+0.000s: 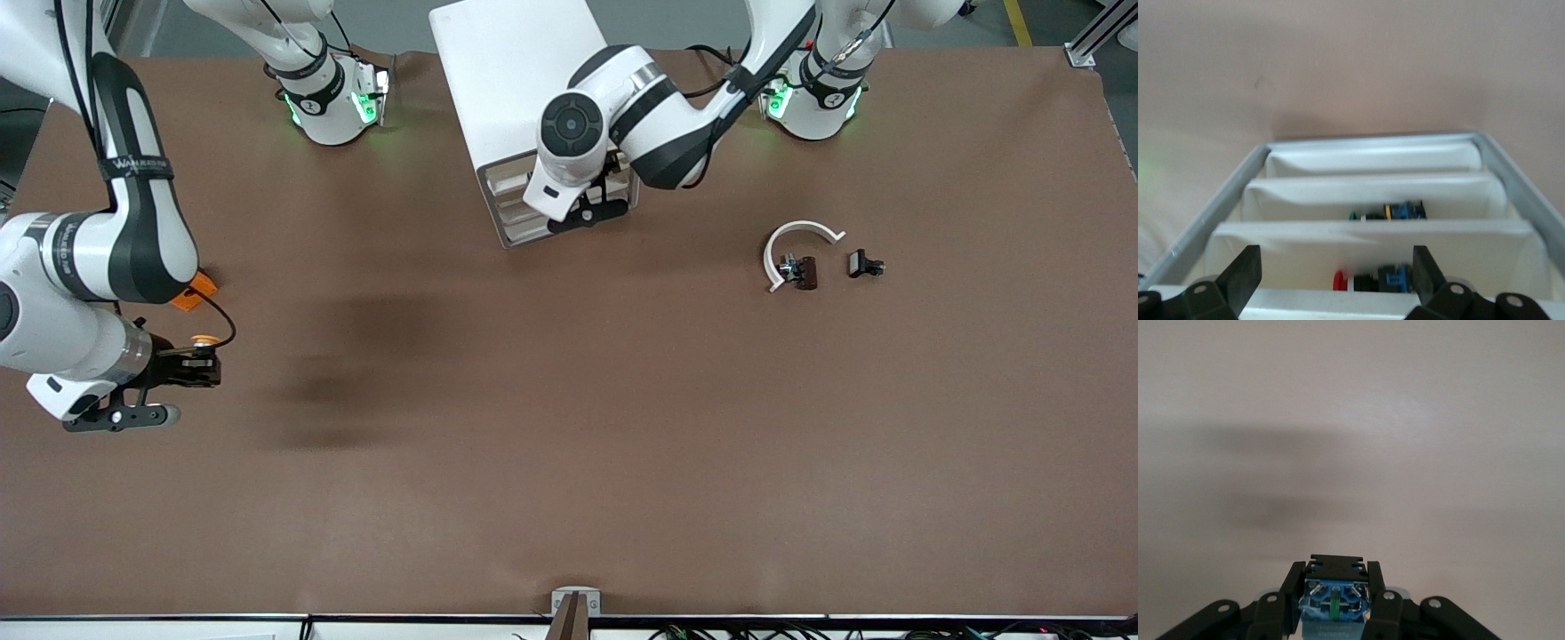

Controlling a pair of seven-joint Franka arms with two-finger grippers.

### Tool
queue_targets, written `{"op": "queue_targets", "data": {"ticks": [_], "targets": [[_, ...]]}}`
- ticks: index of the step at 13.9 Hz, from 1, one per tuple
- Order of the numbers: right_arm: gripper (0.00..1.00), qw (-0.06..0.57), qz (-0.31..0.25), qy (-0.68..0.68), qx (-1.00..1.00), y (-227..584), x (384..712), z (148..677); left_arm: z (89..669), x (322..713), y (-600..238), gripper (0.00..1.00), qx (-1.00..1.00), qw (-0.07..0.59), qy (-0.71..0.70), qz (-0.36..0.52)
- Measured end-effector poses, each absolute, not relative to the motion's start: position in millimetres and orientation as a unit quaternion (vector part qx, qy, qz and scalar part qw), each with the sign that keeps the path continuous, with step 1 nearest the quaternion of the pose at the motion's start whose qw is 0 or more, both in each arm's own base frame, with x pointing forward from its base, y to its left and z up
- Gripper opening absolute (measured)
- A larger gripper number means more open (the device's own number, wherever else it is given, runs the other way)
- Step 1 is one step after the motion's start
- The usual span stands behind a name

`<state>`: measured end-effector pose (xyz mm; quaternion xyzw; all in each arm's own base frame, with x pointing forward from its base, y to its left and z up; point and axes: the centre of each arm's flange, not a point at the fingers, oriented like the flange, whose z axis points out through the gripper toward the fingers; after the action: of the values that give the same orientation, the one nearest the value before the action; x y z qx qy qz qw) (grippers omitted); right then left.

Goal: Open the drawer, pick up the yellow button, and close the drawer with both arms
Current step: 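Push the drawer fully shut with the left gripper, then draw it back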

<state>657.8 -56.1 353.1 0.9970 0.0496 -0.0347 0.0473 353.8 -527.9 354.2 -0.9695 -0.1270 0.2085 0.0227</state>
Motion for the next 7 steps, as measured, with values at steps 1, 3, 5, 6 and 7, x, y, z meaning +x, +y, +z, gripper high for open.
{"op": "queue_targets", "data": {"ticks": [1, 3, 5, 6, 7], "targets": [[0.41, 0.053, -0.035, 0.049, 0.997, -64, 659, 342, 353, 349, -530, 1.0, -0.969, 0.025, -0.13, 0.211], [0.41, 0.057, -0.025, 0.046, 0.997, -77, 661, 321, 351, 348, -529, 1.0, -0.968, 0.028, -0.133, 0.212], [0.41, 0.058, -0.02, 0.041, 0.997, -92, 657, 297, 349, 349, -528, 1.0, -0.967, 0.029, -0.134, 0.214], [0.41, 0.057, -0.021, 0.039, 0.997, -98, 656, 285, 349, 350, -528, 1.0, -0.967, 0.028, -0.136, 0.214], [0.41, 0.056, -0.02, 0.039, 0.997, -101, 656, 272, 352, 355, -526, 1.0, -0.967, 0.024, -0.141, 0.213]]}}
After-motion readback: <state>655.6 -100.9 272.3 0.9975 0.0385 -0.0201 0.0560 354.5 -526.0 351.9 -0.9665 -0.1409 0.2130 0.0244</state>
